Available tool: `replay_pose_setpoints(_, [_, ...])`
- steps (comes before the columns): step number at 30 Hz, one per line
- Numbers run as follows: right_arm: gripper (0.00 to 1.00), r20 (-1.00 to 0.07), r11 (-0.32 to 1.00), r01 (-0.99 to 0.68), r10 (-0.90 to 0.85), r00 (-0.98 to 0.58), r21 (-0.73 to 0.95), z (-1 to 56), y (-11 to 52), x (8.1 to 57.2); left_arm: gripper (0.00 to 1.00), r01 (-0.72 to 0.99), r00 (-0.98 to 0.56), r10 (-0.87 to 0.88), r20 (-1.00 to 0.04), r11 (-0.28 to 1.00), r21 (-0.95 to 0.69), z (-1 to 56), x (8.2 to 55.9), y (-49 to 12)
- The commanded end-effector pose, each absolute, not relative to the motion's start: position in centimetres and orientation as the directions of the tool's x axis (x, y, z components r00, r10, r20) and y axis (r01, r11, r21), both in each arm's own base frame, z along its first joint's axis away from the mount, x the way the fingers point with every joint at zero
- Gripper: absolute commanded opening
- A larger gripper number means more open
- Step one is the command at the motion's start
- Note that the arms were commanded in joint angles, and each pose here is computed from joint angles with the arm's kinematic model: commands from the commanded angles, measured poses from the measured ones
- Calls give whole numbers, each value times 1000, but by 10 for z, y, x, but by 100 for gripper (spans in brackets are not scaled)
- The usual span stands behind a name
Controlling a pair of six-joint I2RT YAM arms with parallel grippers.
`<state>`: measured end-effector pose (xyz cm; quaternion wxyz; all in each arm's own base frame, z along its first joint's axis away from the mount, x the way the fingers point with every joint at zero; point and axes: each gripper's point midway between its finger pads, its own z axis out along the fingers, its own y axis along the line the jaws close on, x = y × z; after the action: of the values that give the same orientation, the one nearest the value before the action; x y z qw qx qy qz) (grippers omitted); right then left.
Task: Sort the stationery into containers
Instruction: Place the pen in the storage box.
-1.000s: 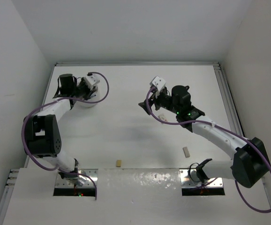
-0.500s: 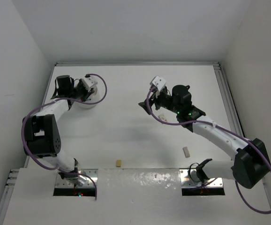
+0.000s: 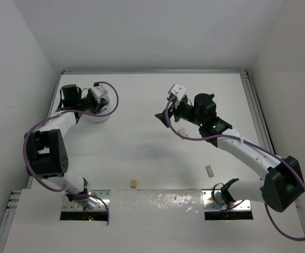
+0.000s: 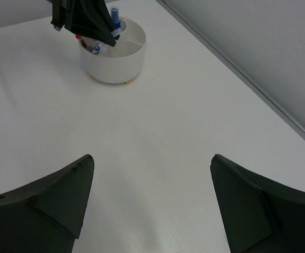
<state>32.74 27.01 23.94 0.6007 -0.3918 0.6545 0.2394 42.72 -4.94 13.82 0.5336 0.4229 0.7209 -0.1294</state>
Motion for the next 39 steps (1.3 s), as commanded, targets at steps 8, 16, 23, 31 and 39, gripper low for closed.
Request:
replay_pose_setpoints(8, [89,-976,561,-804,-187,108,-196,270,274,327,0,719,-29,330,-944,663,209,197,435,-58])
replay_pose_setpoints(16, [89,-977,560,-805,-184,110,-196,272,273,321,0,699,25,359,-933,661,273,215,442,-56])
replay_pose_setpoints(23, [89,-976,560,-804,-186,114,-200,273,271,316,0,675,60,401,-914,659,333,224,445,-50])
replay_pose_setpoints(31, [89,-974,555,-806,-189,122,-209,275,272,311,0,703,77,417,-906,622,346,217,435,-49])
replay_pose_setpoints(39, [89,-972,556,-804,-209,108,-209,277,269,306,0,699,99,414,-905,618,360,202,429,-36])
